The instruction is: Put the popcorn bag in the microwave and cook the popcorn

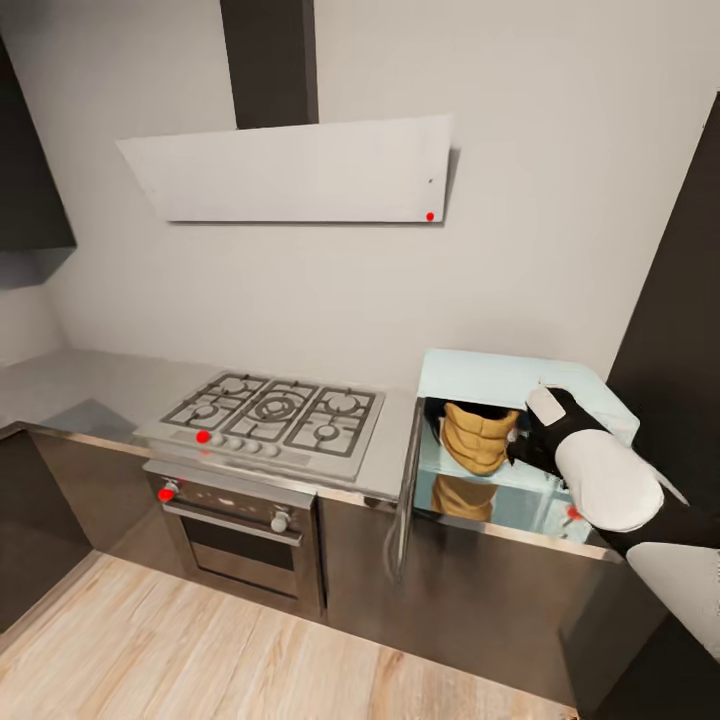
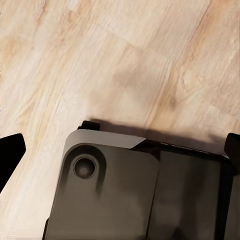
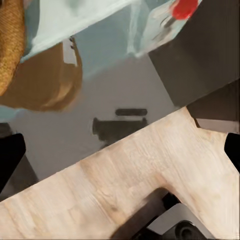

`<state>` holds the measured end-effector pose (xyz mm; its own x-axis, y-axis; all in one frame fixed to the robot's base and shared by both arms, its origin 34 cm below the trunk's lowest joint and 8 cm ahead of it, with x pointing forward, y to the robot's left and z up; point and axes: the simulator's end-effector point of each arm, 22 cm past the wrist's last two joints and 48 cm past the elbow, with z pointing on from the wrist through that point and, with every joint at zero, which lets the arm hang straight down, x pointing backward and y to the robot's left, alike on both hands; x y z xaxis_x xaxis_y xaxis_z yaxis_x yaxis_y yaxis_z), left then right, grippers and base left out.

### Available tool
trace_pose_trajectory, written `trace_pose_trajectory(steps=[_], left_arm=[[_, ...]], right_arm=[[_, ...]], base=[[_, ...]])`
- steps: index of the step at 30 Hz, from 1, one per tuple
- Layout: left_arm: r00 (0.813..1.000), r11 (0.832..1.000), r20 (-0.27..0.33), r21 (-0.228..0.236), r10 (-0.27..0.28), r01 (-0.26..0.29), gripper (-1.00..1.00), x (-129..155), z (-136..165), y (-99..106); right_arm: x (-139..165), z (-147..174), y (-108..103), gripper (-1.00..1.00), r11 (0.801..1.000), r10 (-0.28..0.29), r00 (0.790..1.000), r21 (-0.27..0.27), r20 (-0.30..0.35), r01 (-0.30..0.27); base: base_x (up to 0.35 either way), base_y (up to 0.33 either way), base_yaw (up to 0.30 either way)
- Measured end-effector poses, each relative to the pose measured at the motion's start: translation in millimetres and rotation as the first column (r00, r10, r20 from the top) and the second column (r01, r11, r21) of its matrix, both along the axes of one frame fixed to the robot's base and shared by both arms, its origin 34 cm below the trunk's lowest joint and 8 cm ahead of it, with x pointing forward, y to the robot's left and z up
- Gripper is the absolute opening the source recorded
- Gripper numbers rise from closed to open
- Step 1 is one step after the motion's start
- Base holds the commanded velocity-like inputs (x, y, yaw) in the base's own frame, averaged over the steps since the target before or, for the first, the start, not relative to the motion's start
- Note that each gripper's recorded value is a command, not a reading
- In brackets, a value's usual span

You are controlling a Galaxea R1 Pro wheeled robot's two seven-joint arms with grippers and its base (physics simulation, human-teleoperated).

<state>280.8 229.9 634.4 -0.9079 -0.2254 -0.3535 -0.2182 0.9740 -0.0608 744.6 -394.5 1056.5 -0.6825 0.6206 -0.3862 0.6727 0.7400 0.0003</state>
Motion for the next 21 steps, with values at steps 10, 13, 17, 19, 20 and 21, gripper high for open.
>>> trace_pose_trajectory(steps=[10, 13, 17, 19, 20, 21], left_arm=[[1.000, 1.000, 0.000, 0.000, 0.000, 0.000, 1.00, 0, 0, 0], [1.000, 1.000, 0.000, 0.000, 0.000, 0.000, 1.00, 0, 0, 0], [1.000, 1.000, 0.001, 0.000, 0.000, 0.000, 1.00, 0, 0, 0], [1.000, 1.000, 0.001, -0.001, 0.000, 0.000, 1.00, 0, 0, -1], [1.000, 1.000, 0.001, -0.001, 0.000, 0.000, 1.00, 0, 0, -1], [1.000, 1.000, 0.001, -0.001, 0.000, 0.000, 1.00, 0, 0, -1]], right_arm=[[10, 14, -28, 1.00, 0.985, 0.073, 0.972, -0.170, 0.222, -0.035], [-9, 42, -15, 1.00, 0.957, 0.151, 0.925, -0.288, 0.347, -0.048], [-17, 35, 19, 1.00, 0.935, 0.265, 0.887, -0.325, 0.378, -0.141], [-21, 48, 46, 1.00, 0.904, 0.364, 0.821, -0.379, 0.439, -0.198], [-24, 57, 61, 1.00, 0.882, 0.412, 0.781, -0.421, 0.469, -0.212], [-26, 63, 76, 1.00, 0.862, 0.453, 0.745, -0.453, 0.489, -0.227]], base=[[-0.121, 0.000, 0.000], [0.000, 0.000, 0.000], [0.000, 0.000, 0.000], [0.000, 0.000, 0.000], [0.000, 0.000, 0.000], [0.000, 0.000, 0.000]])
